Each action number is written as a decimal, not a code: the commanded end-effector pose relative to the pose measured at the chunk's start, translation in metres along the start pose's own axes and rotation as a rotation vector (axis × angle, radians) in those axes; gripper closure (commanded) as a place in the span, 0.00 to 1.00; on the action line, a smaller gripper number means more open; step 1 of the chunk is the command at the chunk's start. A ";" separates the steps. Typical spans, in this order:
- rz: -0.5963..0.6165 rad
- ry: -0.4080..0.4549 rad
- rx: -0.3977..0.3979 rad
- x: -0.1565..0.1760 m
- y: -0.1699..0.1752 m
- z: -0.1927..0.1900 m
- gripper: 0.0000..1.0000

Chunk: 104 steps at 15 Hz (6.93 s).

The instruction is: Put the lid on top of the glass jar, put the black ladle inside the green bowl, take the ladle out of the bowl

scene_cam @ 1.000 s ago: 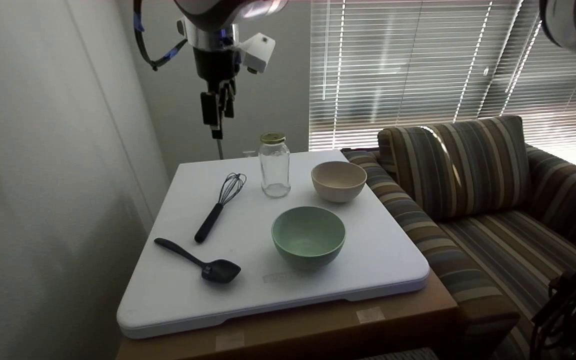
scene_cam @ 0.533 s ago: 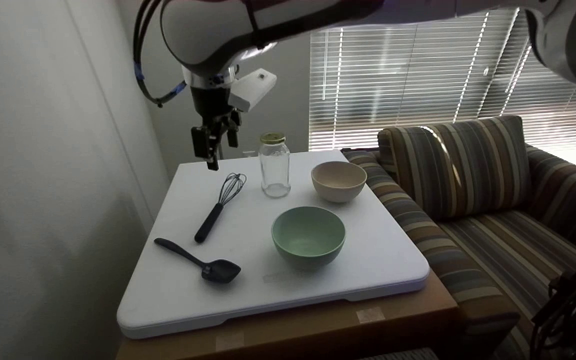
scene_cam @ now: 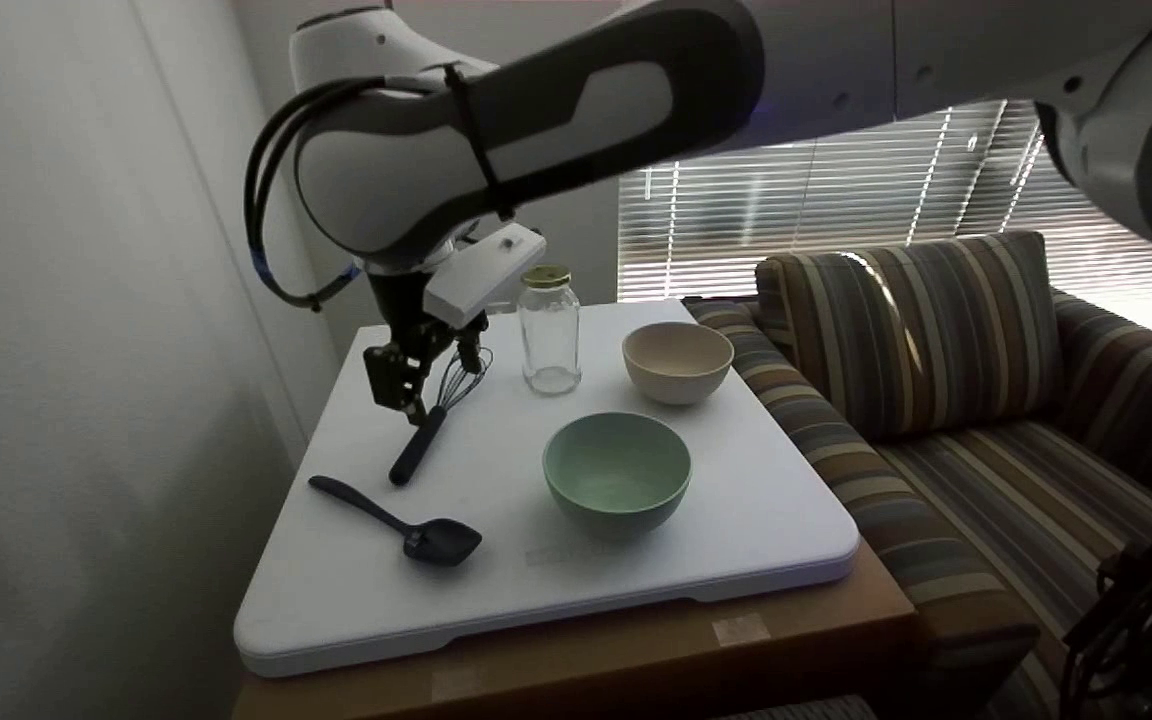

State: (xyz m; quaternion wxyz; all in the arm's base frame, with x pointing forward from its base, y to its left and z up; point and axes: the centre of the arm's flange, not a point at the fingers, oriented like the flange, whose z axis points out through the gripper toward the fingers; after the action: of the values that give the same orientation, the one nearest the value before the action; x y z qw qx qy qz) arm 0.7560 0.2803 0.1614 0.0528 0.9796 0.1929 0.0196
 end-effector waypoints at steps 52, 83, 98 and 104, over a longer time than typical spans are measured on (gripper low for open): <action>0.134 0.316 0.187 0.012 -0.068 0.109 0.54; 0.025 0.382 0.278 0.018 -0.040 0.019 0.96; -0.002 0.243 0.038 -0.032 0.050 -0.115 0.96; -0.109 0.199 0.039 -0.060 0.075 -0.112 0.96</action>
State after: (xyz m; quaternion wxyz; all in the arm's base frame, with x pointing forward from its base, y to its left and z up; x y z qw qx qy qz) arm 0.7872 0.2353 0.2802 0.0104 0.9673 0.2188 0.1277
